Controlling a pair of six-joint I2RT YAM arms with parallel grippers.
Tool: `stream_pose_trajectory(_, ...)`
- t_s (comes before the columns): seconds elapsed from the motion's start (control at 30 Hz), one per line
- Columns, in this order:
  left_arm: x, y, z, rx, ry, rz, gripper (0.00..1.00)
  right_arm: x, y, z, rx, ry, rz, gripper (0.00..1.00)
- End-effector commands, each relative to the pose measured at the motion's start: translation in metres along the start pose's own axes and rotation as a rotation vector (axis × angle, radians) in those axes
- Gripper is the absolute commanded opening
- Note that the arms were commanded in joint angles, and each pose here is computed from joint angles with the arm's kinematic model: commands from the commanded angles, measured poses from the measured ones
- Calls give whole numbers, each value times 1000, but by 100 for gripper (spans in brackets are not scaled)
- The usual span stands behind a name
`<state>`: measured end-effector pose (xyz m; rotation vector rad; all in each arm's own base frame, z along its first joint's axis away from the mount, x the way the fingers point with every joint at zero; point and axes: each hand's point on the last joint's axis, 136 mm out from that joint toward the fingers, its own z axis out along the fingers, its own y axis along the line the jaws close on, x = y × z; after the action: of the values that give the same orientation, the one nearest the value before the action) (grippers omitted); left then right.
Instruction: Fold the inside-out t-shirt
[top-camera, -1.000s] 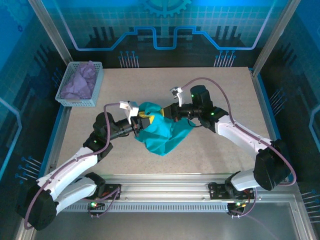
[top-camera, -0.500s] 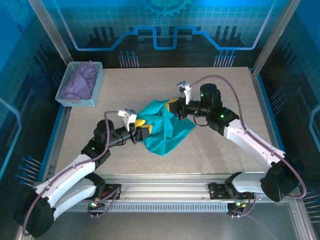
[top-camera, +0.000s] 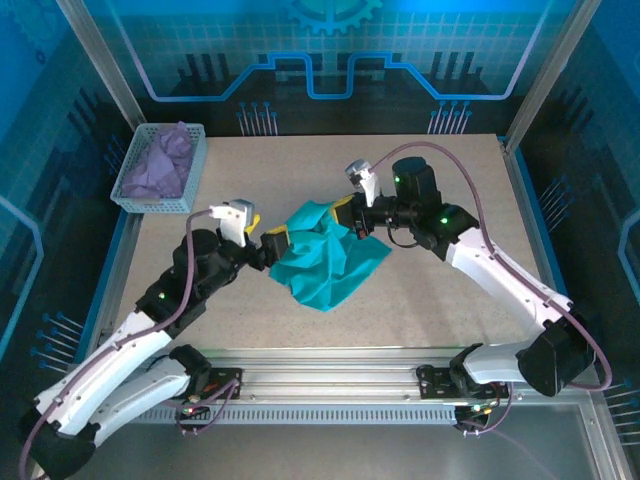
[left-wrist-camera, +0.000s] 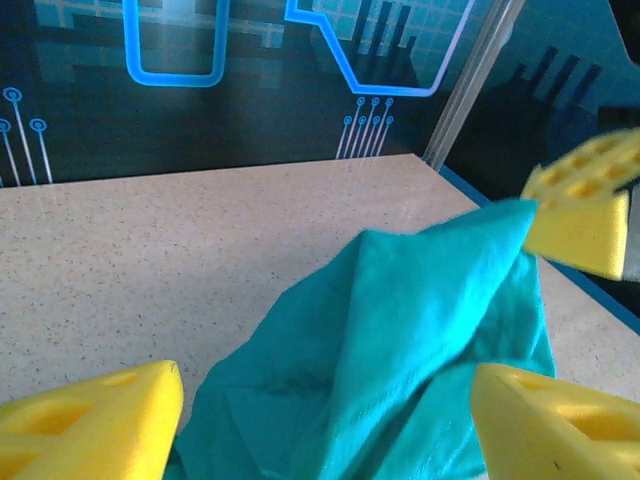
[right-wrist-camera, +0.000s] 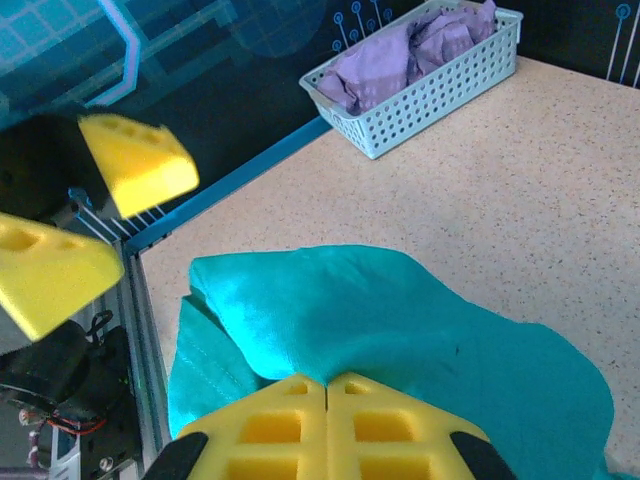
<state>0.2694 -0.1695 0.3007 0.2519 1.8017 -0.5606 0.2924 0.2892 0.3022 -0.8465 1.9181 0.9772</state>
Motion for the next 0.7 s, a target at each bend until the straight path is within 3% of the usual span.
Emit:
stream_pose_trajectory(0.0, 7, -2, 10, -31, 106, 78, 78, 0, 9, -1, -25, 40, -44, 0)
stream_pose_trajectory(0.2, 21, -29, 30, 96, 241, 147, 82, 5, 12, -2, -46, 77, -80, 0)
stream_pose_trajectory(0.37, 27, -35, 53, 116, 308, 153, 69, 11, 13, -1, -65, 105, -105, 0)
stream_pose_trajectory(0.53, 35, -46, 67, 168, 363, 139, 40, 17, 14, -1, -77, 123, -123, 0)
stream_pose_trajectory(0.67, 30, -63, 64, 245, 378, 49, 0, 17, -15, -4, 72, 139, -39, 1)
